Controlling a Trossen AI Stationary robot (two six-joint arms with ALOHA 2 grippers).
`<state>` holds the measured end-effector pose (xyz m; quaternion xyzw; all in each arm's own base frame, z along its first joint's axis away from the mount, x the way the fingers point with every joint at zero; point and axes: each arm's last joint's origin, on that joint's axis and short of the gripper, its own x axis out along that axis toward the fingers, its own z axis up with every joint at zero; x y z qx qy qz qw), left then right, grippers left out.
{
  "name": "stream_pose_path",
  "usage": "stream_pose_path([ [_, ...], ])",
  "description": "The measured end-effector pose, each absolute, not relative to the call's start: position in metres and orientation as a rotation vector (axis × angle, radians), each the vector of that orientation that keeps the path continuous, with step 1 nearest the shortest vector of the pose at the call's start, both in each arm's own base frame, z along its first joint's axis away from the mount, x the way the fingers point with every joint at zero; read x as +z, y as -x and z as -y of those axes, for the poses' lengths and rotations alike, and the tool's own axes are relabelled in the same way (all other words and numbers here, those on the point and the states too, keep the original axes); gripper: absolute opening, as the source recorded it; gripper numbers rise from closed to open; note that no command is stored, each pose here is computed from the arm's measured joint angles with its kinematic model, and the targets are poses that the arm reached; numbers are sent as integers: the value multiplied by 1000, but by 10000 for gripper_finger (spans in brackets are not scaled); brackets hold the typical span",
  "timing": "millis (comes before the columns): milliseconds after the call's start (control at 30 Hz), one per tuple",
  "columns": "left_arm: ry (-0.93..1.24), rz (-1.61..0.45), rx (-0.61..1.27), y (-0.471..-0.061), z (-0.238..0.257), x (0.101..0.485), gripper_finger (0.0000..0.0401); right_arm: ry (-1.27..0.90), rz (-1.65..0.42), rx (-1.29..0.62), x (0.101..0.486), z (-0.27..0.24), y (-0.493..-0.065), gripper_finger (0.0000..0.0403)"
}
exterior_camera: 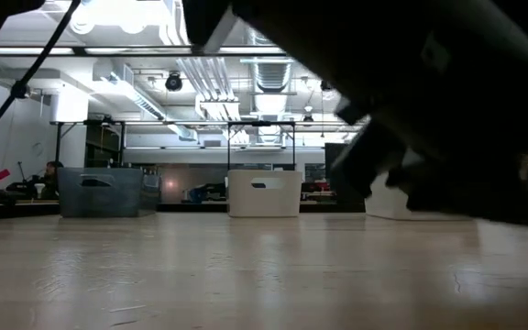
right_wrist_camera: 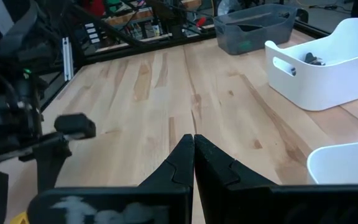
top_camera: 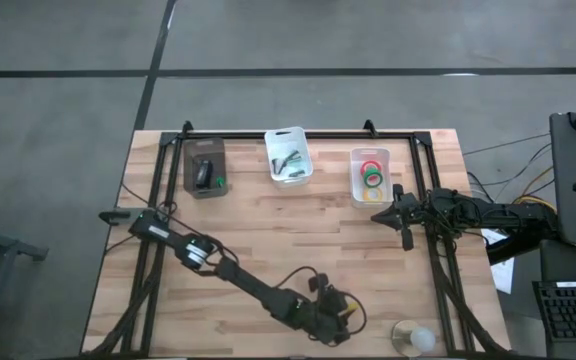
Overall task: Pick and place Stapler, Stapler remover, tape
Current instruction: Put the yellow stapler into the black bin
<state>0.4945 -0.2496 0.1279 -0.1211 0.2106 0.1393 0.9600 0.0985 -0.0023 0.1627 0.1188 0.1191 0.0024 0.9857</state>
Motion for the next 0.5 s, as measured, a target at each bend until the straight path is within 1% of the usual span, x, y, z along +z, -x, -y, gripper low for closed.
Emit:
stream_pose_path([
  [100,252,-433,265,-495,252,122,226,-239,-239,5,163,2,-98,9],
  [333,249,-434,260,-496,250,122,226,-239,-239,5,163,2,-98,9],
  [433,250,-456,217,-499,246,122,226,-239,-239,5,163,2,-98,9],
  [500,251,-456,223,-499,244,121,225,-239,-239,5,163,2,-98,9],
])
